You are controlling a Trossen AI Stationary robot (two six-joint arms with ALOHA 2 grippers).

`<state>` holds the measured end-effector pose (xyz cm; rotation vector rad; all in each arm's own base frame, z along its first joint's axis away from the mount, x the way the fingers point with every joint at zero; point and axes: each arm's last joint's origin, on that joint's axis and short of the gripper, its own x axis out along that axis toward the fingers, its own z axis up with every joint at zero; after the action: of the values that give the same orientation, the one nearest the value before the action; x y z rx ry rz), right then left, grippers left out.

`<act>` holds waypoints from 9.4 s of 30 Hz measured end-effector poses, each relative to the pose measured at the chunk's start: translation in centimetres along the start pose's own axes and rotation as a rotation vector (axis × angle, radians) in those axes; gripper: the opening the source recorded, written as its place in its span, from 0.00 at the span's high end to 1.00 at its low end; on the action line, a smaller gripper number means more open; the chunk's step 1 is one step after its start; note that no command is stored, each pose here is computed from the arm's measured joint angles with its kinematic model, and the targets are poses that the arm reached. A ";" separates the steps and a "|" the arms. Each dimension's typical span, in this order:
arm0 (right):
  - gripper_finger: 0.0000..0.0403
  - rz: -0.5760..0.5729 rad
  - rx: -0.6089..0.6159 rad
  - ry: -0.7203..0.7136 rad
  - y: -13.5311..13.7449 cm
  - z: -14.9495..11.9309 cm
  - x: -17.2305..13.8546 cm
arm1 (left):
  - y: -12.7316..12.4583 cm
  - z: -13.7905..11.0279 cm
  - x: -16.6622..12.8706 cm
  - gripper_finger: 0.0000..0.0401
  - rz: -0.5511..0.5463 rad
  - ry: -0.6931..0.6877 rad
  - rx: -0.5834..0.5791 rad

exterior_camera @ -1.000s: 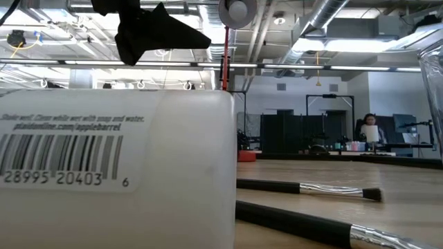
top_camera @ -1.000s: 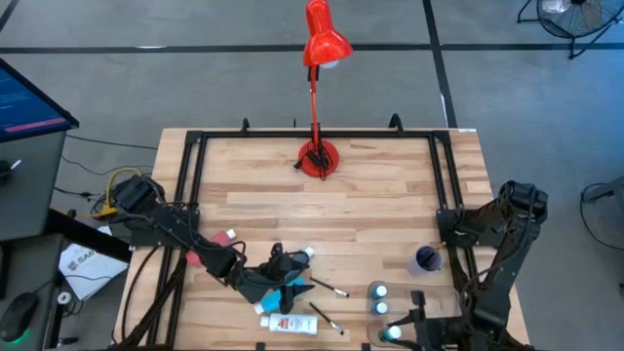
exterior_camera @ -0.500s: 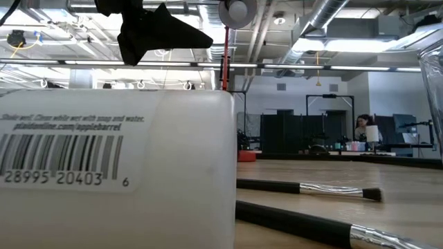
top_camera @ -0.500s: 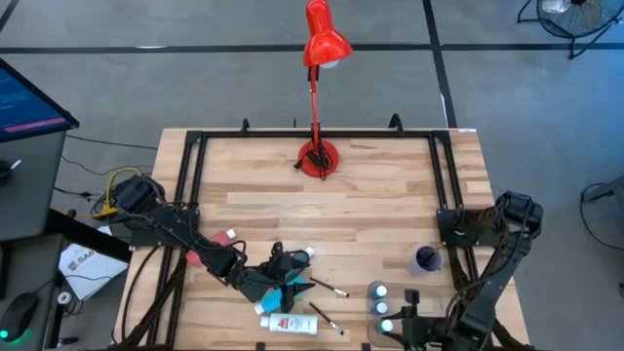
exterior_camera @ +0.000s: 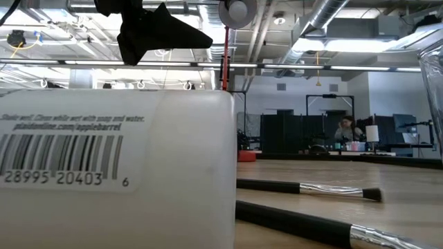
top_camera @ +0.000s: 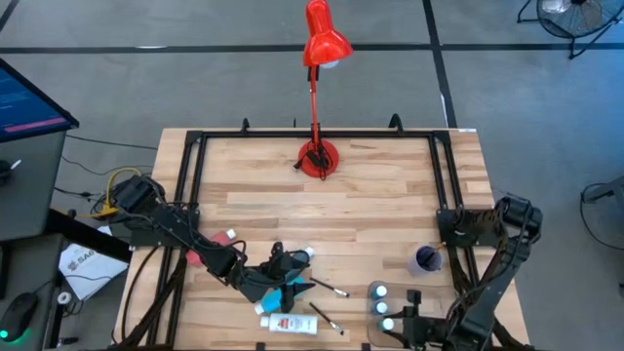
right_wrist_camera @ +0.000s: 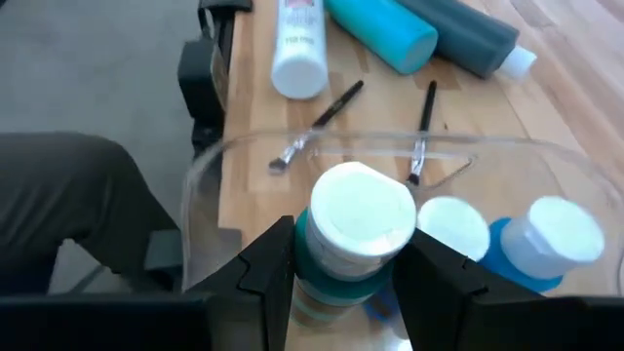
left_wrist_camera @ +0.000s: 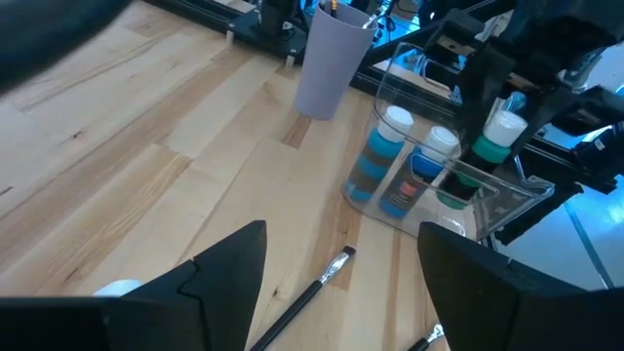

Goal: Pick & Place Paint Supplies
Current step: Put the dark green pain bottle into the transparent bin, then put the black paint bottle into the transparent bin

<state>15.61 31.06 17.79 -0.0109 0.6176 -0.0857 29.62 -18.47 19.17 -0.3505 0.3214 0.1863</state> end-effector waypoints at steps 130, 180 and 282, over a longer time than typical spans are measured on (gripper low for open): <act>0.43 0.207 -0.300 -0.454 2.0 8.1 -3.1 | 0.4 0.0 0.2 0.39 0.019 0.012 0.019; 0.43 0.206 -0.280 0.815 -12.0 22.9 7.0 | 1.8 -2.3 -1.3 0.39 0.110 0.296 0.060; 0.43 0.274 -0.232 1.054 -15.2 20.0 10.8 | 7.2 -1.3 2.3 0.59 -0.058 0.308 0.273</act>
<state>34.77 14.69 28.46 -0.1103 1.6720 0.2690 29.69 -12.02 15.07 -0.1160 0.6329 0.0294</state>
